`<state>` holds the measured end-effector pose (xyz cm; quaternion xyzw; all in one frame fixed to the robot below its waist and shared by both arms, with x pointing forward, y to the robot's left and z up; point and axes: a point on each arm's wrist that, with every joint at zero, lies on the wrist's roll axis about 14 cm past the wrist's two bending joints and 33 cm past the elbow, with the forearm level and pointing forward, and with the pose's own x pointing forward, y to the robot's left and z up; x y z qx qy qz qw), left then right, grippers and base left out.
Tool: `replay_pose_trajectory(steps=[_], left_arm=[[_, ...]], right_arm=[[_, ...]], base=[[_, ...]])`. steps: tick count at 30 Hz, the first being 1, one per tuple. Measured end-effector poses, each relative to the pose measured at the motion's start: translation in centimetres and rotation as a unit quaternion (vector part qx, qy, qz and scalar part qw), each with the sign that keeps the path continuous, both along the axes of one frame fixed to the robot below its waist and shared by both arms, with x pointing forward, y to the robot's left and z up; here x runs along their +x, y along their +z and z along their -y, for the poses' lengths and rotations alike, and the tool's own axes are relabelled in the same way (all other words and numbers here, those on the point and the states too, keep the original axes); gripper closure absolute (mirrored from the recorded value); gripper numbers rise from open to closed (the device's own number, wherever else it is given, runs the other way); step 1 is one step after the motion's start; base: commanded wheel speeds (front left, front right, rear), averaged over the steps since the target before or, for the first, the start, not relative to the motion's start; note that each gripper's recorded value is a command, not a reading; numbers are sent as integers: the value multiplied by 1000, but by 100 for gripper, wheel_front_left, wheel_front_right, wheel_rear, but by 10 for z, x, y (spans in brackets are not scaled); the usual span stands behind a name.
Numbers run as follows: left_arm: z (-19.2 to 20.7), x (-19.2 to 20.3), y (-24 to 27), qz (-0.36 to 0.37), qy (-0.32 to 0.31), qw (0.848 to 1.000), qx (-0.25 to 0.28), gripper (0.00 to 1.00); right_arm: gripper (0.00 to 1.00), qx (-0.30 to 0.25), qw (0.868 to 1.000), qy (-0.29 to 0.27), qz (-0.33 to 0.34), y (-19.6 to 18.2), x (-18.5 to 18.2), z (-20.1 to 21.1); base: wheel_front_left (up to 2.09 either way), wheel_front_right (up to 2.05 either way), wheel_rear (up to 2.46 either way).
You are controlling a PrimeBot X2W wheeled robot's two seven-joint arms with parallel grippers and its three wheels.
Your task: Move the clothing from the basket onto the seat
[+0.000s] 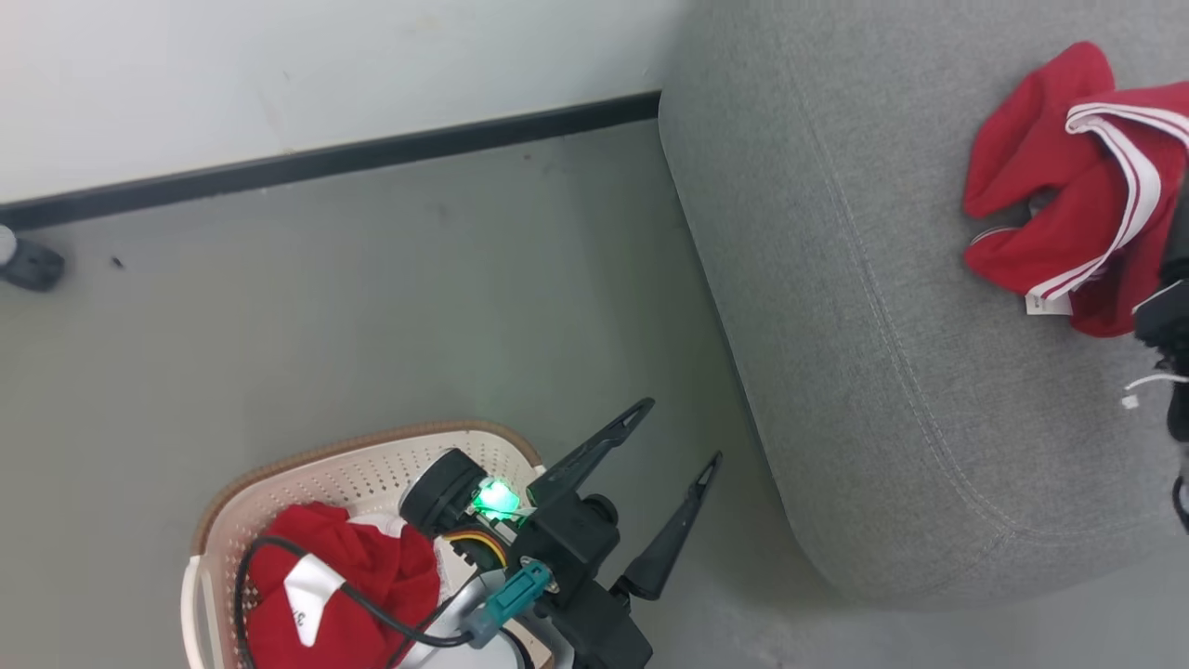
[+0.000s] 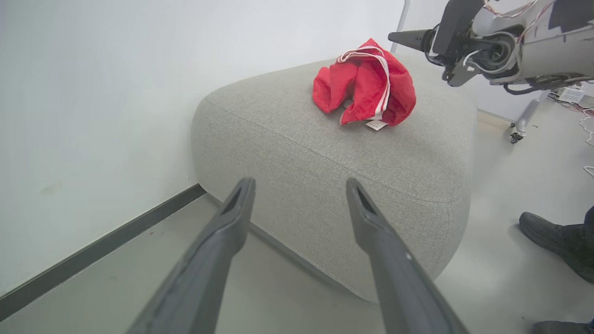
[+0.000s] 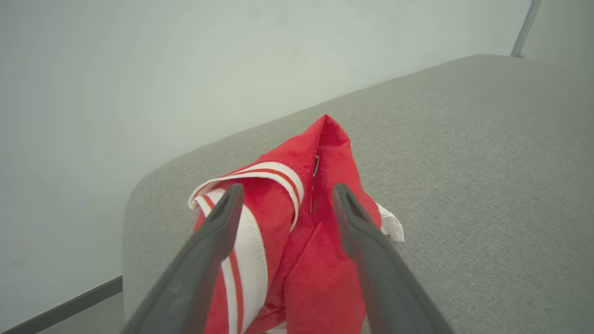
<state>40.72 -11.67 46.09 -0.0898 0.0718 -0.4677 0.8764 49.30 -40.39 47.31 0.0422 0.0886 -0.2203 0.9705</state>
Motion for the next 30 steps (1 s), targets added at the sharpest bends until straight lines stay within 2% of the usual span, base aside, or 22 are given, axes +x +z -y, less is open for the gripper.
replay_pose_trajectory(steps=[6, 18, 30], left_arm=[[-15, 9, 16, 25, 44, 999, -2, 0], [-56, 3, 28, 25, 134, 991, -6, 0], [-129, -3, 36, 23, 258, 966, -11, 0]], right_arm=[[0, 3, 999, 43, 12, 1, -7, -32], [0, 8, 991, 126, 45, 7, -29, -97], [0, 24, 974, 210, 77, 9, -63, -173]], base=[[0, 0, 0], [0, 0, 0], [0, 0, 0]])
